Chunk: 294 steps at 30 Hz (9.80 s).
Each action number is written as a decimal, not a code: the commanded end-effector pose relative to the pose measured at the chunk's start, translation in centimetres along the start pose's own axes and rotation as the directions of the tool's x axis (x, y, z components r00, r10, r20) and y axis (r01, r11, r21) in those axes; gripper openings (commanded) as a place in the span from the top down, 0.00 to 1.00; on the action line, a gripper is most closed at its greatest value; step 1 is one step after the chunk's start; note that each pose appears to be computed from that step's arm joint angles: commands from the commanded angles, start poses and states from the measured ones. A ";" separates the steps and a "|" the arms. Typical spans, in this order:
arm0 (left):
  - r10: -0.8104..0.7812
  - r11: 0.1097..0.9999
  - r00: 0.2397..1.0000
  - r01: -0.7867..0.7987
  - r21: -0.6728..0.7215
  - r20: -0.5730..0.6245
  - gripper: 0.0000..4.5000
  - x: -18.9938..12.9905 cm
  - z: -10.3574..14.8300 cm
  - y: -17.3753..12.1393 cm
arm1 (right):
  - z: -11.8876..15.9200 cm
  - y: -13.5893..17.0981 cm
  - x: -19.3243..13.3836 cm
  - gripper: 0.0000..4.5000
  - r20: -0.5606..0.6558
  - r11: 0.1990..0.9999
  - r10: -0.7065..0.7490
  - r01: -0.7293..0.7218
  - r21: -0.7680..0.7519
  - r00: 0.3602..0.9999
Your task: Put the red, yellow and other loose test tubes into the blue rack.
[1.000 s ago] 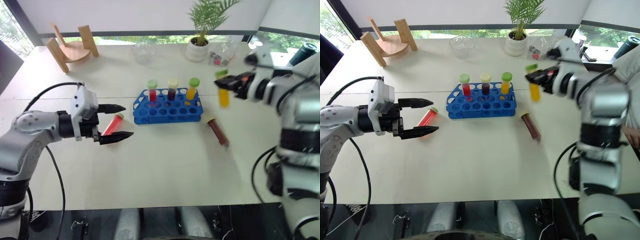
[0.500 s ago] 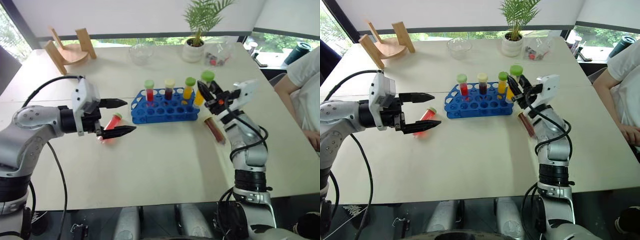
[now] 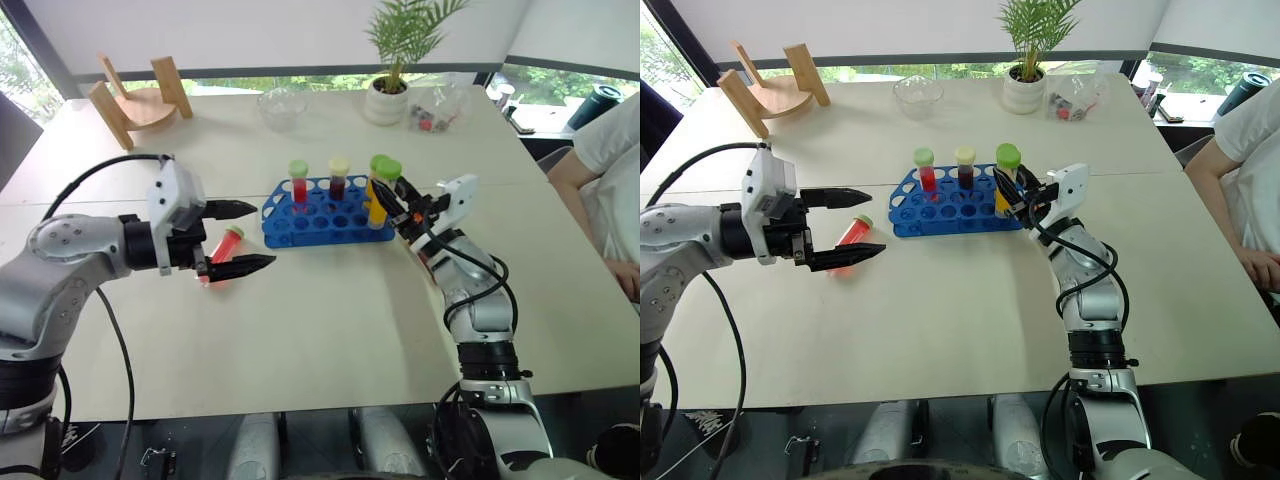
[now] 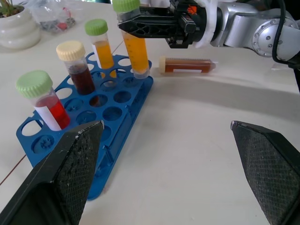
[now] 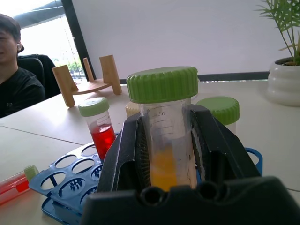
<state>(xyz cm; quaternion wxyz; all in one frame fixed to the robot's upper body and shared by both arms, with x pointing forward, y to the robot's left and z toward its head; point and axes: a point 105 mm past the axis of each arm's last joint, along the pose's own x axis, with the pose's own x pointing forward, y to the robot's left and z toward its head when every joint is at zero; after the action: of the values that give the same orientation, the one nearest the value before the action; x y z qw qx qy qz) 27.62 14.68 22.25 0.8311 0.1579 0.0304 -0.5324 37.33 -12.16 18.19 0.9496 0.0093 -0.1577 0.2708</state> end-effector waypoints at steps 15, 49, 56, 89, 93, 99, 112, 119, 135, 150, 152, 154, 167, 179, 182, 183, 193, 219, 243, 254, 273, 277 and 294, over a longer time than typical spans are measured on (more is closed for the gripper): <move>0.013 0.999 0.999 -0.014 0.033 0.037 0.00 -0.1 1.1 -0.3 | -0.2 -0.2 1.3 0.82 0.009 1.000 0.011 -0.010 -0.027 1.000; -0.006 0.999 0.999 0.005 0.036 0.051 0.00 0.5 1.2 -0.2 | -0.4 -0.8 0.2 0.82 -0.010 0.999 -0.030 0.030 -0.035 0.999; -0.008 0.999 0.999 0.006 0.036 0.052 0.00 0.6 1.3 -0.2 | -0.6 -0.6 0.4 0.82 -0.014 0.999 -0.023 0.022 -0.035 1.000; -0.036 0.999 0.998 0.036 0.013 0.051 0.00 1.0 0.2 -0.9 | 3.9 -1.7 -5.1 0.01 -0.660 0.973 0.158 -0.230 -0.023 0.735; -0.052 0.999 0.997 0.051 0.019 0.056 0.00 1.4 -0.1 -1.0 | 3.2 -2.7 -6.1 0.01 -0.827 0.988 0.108 -0.149 0.030 0.551; -0.052 0.998 0.996 0.050 0.033 0.075 0.00 1.7 0.0 -1.0 | 0.7 -3.8 -6.0 0.01 -0.925 0.999 0.047 -0.019 0.044 0.378; -0.016 0.999 0.996 0.012 0.042 0.090 0.00 1.8 0.3 -1.1 | -3.4 -4.5 -5.6 0.19 -0.963 0.999 0.006 -0.044 -0.006 0.270; -0.008 0.999 0.996 0.004 0.042 0.094 0.00 1.9 0.3 -1.0 | -3.4 -4.4 -5.4 0.81 -0.962 0.998 0.018 -0.062 0.001 0.271; 0.048 0.999 0.997 -0.048 0.015 0.056 0.00 0.1 0.9 0.4 | 6.9 7.6 -2.3 0.81 -0.091 0.911 0.412 -0.409 0.043 0.907; 0.026 0.999 1.000 -0.026 0.024 0.017 0.00 0.1 1.8 0.7 | -0.3 6.6 1.8 0.81 0.193 0.998 0.004 0.008 -0.065 0.981; 0.026 0.999 1.000 -0.026 0.023 0.015 0.00 0.1 1.8 0.7 | -0.3 6.4 2.0 0.81 0.205 0.997 -0.004 0.019 -0.073 0.979; 0.027 0.999 0.999 -0.027 0.021 0.018 0.00 0.2 1.8 0.6 | -0.1 6.1 2.5 0.81 0.215 0.996 -0.014 0.032 -0.078 0.977; 0.045 0.999 0.999 -0.046 0.012 0.030 0.00 0.1 1.5 0.3 | -2.2 6.2 3.7 0.81 0.158 0.999 -0.015 0.022 -0.042 0.987; 0.050 0.999 0.998 -0.051 0.012 0.033 0.00 0.1 1.4 0.3 | -3.0 6.8 3.3 0.81 0.140 0.999 -0.007 0.013 -0.042 0.990; 0.049 0.999 0.998 -0.050 0.012 0.034 0.00 0.2 1.4 0.3 | -2.9 6.9 3.0 0.81 0.139 0.999 -0.005 0.011 -0.045 0.990; 0.048 0.999 0.998 -0.049 0.012 0.035 0.00 0.2 1.4 0.3 | -2.9 6.9 3.0 0.81 0.139 0.999 -0.004 0.010 -0.047 0.990; 0.034 0.999 0.999 -0.035 0.009 0.042 0.00 0.6 1.3 0.3 | -3.5 6.9 2.8 0.81 0.103 0.999 -0.002 0.006 -0.043 0.995; 0.028 1.000 0.998 -0.028 0.011 0.050 0.00 1.0 1.5 0.1 | -3.5 5.3 2.5 0.81 0.100 0.997 -0.054 0.059 -0.046 0.993; 0.232 0.973 0.957 -0.227 0.047 -0.174 0.00 -1.0 -2.1 2.9 | -2.0 7.4 -3.2 0.01 -0.068 0.983 0.170 -0.174 -0.051 0.983; 0.236 0.924 0.790 -0.362 -0.120 -0.566 0.00 -1.3 -6.6 7.9 | 5.3 7.2 -8.2 0.01 -0.413 0.614 0.695 -0.785 -0.082 0.588; 0.106 0.863 0.698 -0.418 -0.282 -0.709 0.12 0.7 -11.9 6.3 | 9.3 5.3 -6.5 0.00 -0.458 0.547 0.768 -0.830 0.107 0.447; 0.092 0.850 0.688 -0.430 -0.303 -0.720 0.52 0.1 -12.1 5.3 | 9.4 5.1 -6.3 0.00 -0.455 0.558 0.761 -0.825 0.094 0.463; 0.314 0.927 0.906 -0.228 -0.298 0.284 0.81 1.7 1.8 6.5 | 7.9 4.3 -6.3 0.00 -0.419 0.694 0.669 -0.717 0.059 0.614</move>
<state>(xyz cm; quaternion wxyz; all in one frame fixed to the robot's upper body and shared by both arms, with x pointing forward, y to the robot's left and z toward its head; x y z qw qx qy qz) 34.22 15.30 23.70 0.9015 -0.0520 -0.0025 -0.4297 28.13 -12.75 22.08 0.7766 -0.1565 0.0705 0.6062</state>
